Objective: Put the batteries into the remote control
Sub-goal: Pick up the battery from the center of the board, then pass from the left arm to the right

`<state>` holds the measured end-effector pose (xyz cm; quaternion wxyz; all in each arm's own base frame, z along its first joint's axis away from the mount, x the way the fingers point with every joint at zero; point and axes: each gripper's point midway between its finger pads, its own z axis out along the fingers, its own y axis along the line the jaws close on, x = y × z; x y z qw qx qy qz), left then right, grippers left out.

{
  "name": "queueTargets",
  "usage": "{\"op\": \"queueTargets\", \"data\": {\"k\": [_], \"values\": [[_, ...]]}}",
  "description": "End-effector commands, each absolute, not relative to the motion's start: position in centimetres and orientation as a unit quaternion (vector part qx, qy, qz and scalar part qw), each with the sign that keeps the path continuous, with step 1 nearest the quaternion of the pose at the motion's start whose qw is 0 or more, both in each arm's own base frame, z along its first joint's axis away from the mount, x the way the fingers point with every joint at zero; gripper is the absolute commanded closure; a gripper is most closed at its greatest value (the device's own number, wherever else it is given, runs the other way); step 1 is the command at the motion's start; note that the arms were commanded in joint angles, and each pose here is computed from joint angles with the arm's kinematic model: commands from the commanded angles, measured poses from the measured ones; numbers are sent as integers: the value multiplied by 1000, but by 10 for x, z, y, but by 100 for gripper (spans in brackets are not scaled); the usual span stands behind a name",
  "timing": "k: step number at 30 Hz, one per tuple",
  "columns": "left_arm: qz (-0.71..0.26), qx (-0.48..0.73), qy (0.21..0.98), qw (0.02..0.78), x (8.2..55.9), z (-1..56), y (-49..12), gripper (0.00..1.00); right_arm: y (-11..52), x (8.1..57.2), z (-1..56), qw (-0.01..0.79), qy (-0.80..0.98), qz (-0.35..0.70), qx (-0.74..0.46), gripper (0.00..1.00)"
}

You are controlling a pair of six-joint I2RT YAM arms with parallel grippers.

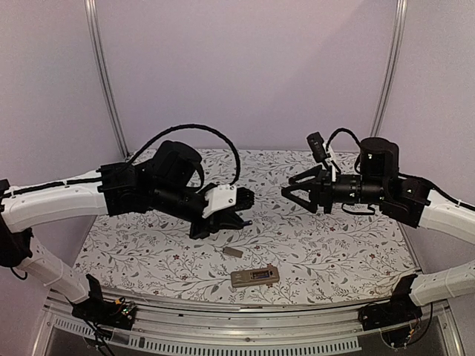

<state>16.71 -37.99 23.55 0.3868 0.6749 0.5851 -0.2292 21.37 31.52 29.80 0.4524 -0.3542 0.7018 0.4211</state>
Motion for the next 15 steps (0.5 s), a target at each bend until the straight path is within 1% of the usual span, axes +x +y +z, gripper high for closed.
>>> {"op": "queueTargets", "data": {"k": [1, 5, 8, 10, 12, 15], "values": [[-220, 669, 610, 363, 160, 225, -382, 100, 313, 210, 296, 434, 711, 440, -335, 42], [-208, 656, 658, 304, 159, 199, -385, 100, 312, 214, 286, 417, 731, 438, -315, 42], [-223, 658, 663, 279, 145, 190, -390, 100, 316, 209, 273, 386, 739, 454, -315, 43], [-250, 646, 657, 298, 142, 197, -399, 100, 320, 203, 269, 371, 735, 467, -322, 44], [-291, 602, 654, 354, 150, 219, -415, 100, 322, 198, 269, 366, 726, 477, -333, 45], [-364, 538, 633, 421, 154, 251, -427, 100, 323, 189, 286, 393, 685, 499, -357, 47]]}}
